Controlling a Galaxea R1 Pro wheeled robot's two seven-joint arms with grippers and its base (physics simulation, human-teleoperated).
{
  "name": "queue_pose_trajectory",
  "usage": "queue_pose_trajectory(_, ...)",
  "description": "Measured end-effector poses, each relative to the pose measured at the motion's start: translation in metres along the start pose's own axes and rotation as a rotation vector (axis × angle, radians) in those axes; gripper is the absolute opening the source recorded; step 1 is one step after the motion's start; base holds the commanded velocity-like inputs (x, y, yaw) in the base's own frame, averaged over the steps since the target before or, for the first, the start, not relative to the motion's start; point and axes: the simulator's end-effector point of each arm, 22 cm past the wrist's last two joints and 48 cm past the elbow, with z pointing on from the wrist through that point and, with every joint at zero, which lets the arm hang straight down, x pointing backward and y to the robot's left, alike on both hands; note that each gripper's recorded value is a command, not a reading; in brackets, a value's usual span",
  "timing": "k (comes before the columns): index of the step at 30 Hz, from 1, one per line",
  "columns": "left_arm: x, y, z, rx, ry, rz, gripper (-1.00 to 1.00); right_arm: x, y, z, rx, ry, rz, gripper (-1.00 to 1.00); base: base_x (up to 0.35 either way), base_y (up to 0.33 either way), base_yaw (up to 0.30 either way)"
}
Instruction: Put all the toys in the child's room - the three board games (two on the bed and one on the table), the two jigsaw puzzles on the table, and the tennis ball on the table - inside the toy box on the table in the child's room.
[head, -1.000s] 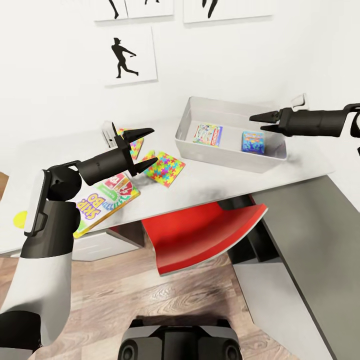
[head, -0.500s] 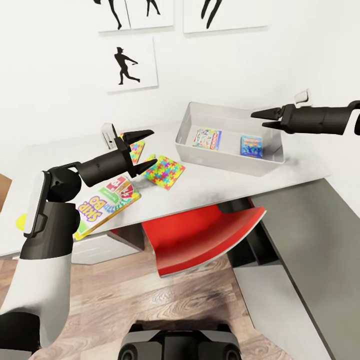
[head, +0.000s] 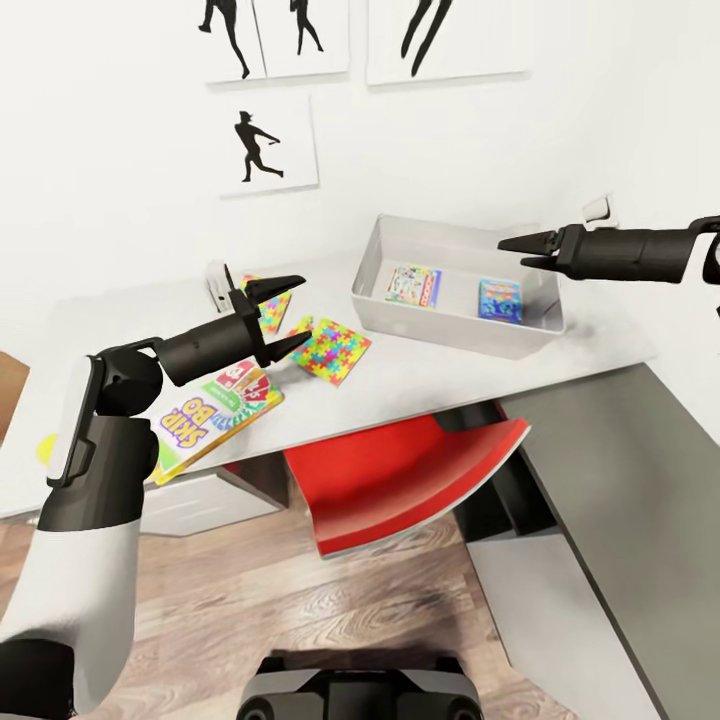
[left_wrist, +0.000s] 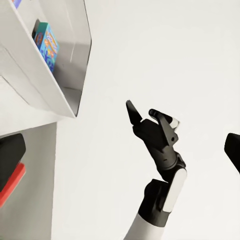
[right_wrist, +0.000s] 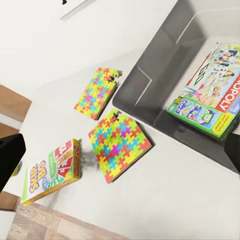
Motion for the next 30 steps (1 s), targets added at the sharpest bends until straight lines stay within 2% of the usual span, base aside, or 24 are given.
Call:
queue_pose_trajectory(10, 0.001, -0.002, -0.008, -0.008, -0.006, 0.008, 1.0, 0.011, 0.003, -0.003, -0.001, 0.015, 0.005, 1.0, 0.0, 0.182, 0.002)
queue_pose_trajectory(30, 0.003, -0.003, -0.013, -0.014, -0.008, 0.012, 1.0, 0.067, 0.019, 0.005, -0.036, 0.087, 0.004, 1.0, 0.0, 0.273, 0.018)
